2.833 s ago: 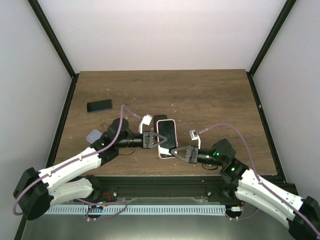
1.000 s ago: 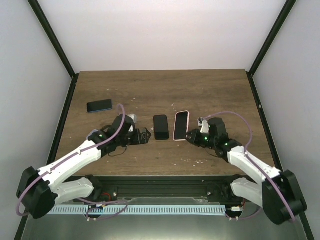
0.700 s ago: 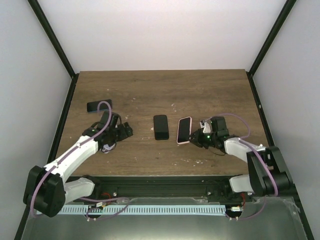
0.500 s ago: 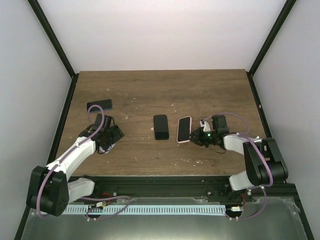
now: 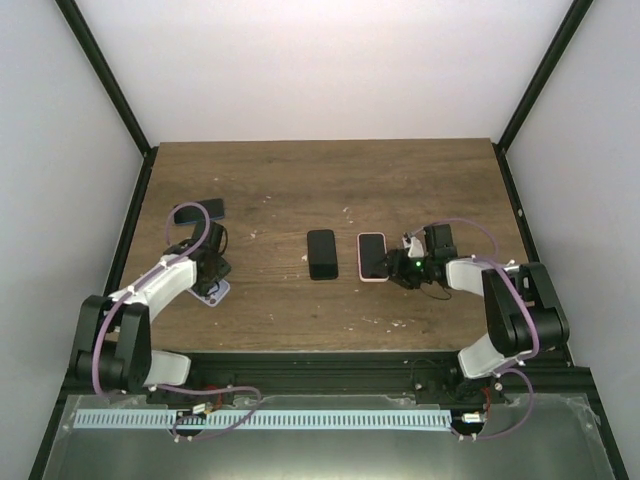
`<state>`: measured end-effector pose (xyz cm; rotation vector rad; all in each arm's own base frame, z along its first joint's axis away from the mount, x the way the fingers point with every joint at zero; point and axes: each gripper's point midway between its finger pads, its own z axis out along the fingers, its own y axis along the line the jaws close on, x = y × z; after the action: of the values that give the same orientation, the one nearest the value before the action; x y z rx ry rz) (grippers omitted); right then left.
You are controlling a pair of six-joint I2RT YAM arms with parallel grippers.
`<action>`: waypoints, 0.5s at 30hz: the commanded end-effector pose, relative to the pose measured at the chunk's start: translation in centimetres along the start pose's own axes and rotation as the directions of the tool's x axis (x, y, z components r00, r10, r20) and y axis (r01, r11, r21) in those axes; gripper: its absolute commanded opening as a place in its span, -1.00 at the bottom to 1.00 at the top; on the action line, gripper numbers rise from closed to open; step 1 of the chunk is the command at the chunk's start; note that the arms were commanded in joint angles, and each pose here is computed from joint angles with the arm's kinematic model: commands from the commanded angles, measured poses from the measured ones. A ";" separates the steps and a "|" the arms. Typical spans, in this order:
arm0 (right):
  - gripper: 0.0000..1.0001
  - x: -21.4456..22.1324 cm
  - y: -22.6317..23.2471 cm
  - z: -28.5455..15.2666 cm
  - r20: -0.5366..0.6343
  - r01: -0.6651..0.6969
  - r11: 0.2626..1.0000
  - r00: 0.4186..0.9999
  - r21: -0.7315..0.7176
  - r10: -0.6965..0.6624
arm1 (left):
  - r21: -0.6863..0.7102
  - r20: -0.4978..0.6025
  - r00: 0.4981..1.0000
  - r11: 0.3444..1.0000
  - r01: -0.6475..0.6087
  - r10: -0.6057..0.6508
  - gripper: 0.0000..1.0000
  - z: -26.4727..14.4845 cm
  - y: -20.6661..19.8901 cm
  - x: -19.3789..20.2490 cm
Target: Put the phone into the phone case
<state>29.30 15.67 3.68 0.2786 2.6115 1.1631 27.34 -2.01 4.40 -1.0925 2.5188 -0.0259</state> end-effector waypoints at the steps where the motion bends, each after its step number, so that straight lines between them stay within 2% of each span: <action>1: 0.24 -1.4 1.2 -1.2 0.052 0.032 0.999 0.998 -0.009 -0.032 | -0.040 0.028 1.000 0.999 0.012 -0.011 -0.02 0.5 -0.2 -1.4; 7: 0.67 -1.5 2.5 -2.6 0.090 0.063 0.998 0.994 -0.020 -0.060 | -0.061 0.024 0.999 0.997 0.042 -0.040 -0.16 0.9 -1.2 -2.4; 15: 0.75 -1.5 4.4 -4.0 0.131 0.098 0.993 0.987 -0.073 -0.087 | -0.142 -0.021 0.997 0.987 0.068 -0.071 -0.40 2.1 -1.1 -2.1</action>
<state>29.59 15.46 8.66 0.2163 2.4748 1.1545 30.83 -1.59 3.97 -1.1761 2.5197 0.0527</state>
